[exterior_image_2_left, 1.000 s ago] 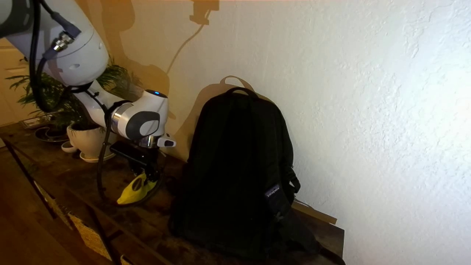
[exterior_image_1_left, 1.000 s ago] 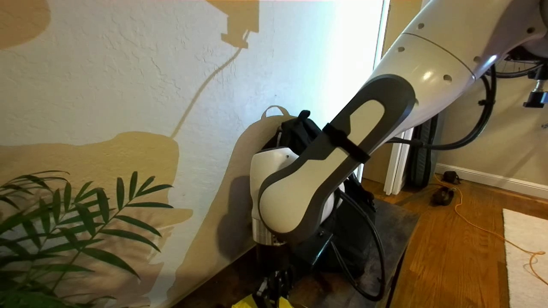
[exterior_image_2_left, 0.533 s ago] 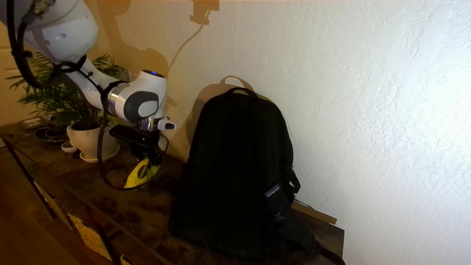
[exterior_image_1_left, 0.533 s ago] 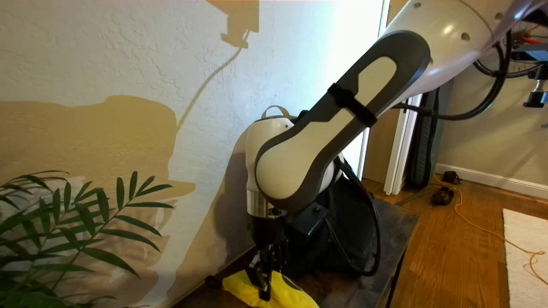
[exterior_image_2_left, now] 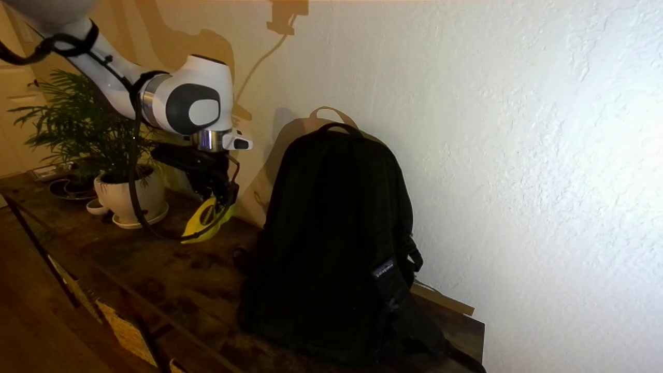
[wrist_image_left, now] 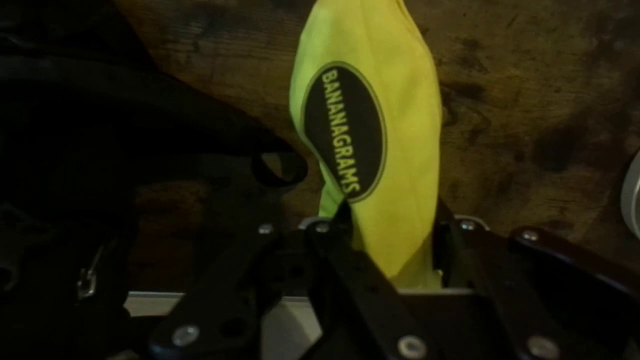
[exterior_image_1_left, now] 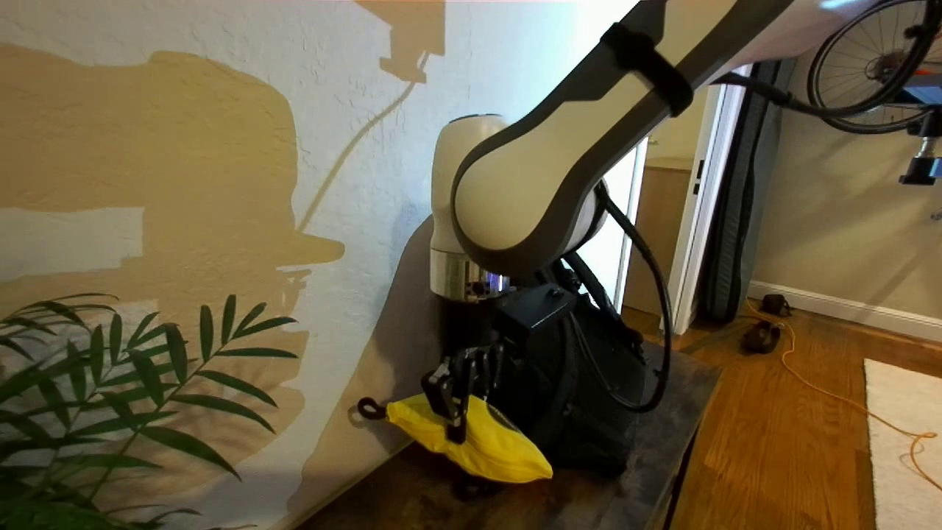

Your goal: Pick up the object and put it in the bag

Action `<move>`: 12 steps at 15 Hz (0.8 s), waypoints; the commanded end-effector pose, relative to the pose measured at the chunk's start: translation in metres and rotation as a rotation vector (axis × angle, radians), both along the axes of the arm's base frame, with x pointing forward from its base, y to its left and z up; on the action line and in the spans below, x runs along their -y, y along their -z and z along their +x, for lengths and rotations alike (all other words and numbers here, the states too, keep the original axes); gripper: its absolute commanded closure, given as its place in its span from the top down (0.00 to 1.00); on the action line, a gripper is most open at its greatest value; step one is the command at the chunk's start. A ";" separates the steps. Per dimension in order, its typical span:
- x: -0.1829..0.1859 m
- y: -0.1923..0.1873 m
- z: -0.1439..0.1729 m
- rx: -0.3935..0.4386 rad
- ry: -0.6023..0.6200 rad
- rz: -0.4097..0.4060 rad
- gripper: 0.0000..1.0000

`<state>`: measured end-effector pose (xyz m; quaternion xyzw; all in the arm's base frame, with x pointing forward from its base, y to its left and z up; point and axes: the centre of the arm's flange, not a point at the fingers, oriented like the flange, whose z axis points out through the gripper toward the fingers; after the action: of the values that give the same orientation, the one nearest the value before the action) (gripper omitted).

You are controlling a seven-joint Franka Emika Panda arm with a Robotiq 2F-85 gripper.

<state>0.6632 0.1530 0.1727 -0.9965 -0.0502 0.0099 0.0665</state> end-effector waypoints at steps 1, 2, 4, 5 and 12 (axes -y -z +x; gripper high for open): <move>0.015 -0.033 -0.025 0.007 0.098 -0.051 0.12; 0.017 -0.038 -0.024 0.015 0.138 -0.065 0.12; 0.019 -0.046 -0.024 0.032 0.224 -0.090 0.12; 0.019 -0.048 -0.023 0.034 0.264 -0.098 0.12; -0.030 -0.062 -0.015 0.107 0.597 -0.215 0.12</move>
<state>0.6590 0.1612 0.2155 -0.9826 0.1822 -0.0337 -0.0110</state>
